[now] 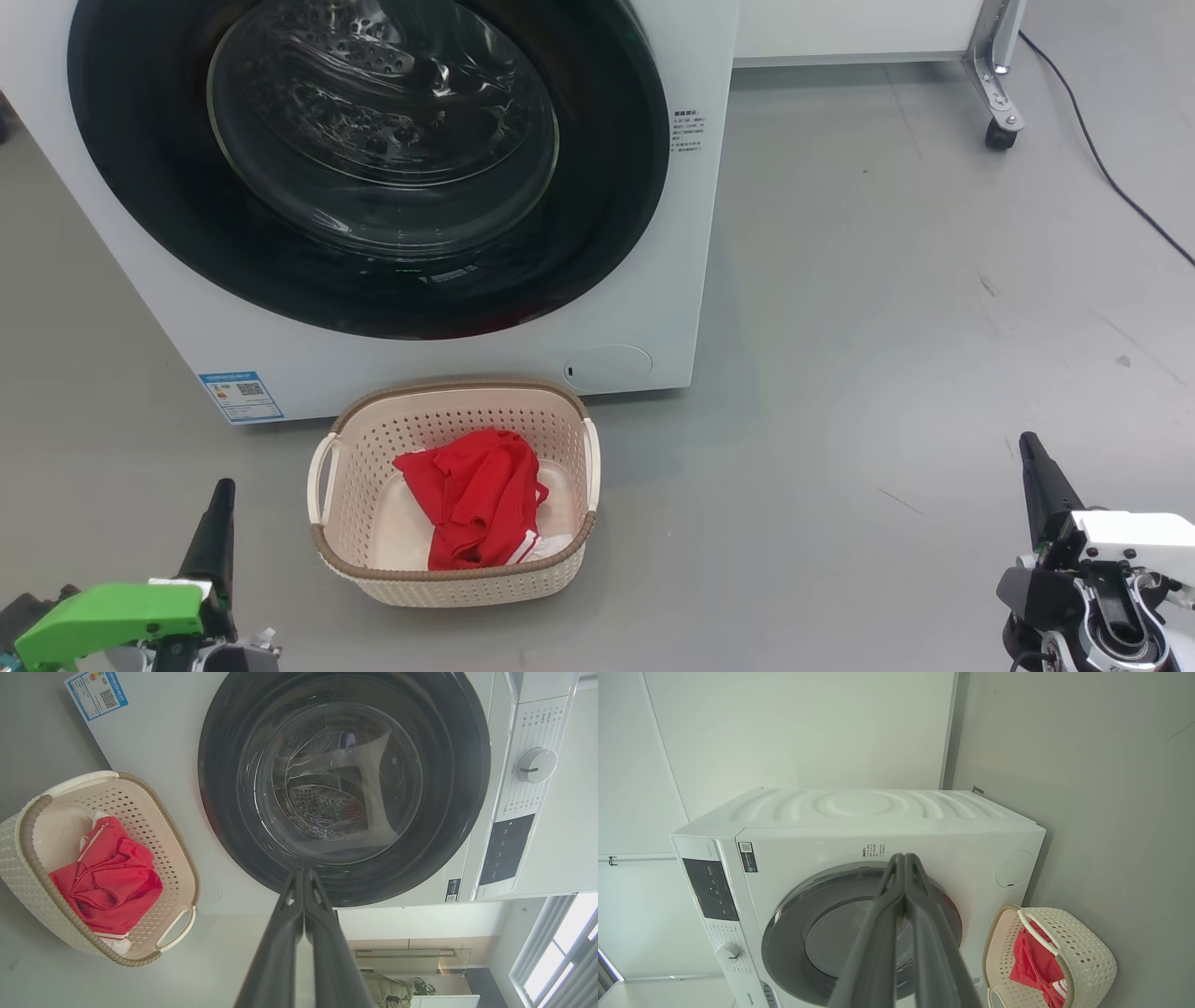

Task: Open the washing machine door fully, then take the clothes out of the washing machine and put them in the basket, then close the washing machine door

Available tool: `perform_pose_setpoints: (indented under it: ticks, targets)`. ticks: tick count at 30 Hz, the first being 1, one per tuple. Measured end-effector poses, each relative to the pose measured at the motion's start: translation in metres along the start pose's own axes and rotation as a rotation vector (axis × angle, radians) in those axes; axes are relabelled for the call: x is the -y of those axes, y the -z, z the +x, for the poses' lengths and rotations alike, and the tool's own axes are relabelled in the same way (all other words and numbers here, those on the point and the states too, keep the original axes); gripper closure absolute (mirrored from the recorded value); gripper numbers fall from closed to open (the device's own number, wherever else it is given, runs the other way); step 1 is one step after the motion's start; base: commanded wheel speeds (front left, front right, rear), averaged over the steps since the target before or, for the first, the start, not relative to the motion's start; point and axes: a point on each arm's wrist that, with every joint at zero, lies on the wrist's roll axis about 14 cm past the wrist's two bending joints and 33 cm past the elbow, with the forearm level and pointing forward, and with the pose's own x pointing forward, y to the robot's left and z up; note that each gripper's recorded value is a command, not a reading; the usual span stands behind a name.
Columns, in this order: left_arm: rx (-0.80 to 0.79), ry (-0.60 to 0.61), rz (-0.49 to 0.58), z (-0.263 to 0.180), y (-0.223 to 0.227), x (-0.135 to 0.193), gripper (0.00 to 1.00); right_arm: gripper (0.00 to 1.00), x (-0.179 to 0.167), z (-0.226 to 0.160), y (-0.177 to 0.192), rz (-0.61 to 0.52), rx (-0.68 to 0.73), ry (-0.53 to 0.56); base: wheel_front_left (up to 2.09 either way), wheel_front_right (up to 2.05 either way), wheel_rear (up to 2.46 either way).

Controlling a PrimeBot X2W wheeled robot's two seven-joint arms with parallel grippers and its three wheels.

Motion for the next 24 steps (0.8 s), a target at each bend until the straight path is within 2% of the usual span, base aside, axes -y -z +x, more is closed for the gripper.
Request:
perform_pose_setpoints:
  ticks: [24]
  targets:
    - [0.001, 0.000, 0.001, 0.0000, -0.0002, 0.0000, 1.00, 1.00, 0.0001, 0.0000, 0.0010, 0.002, -0.003, 0.000, 0.00, 0.00, 0.00]
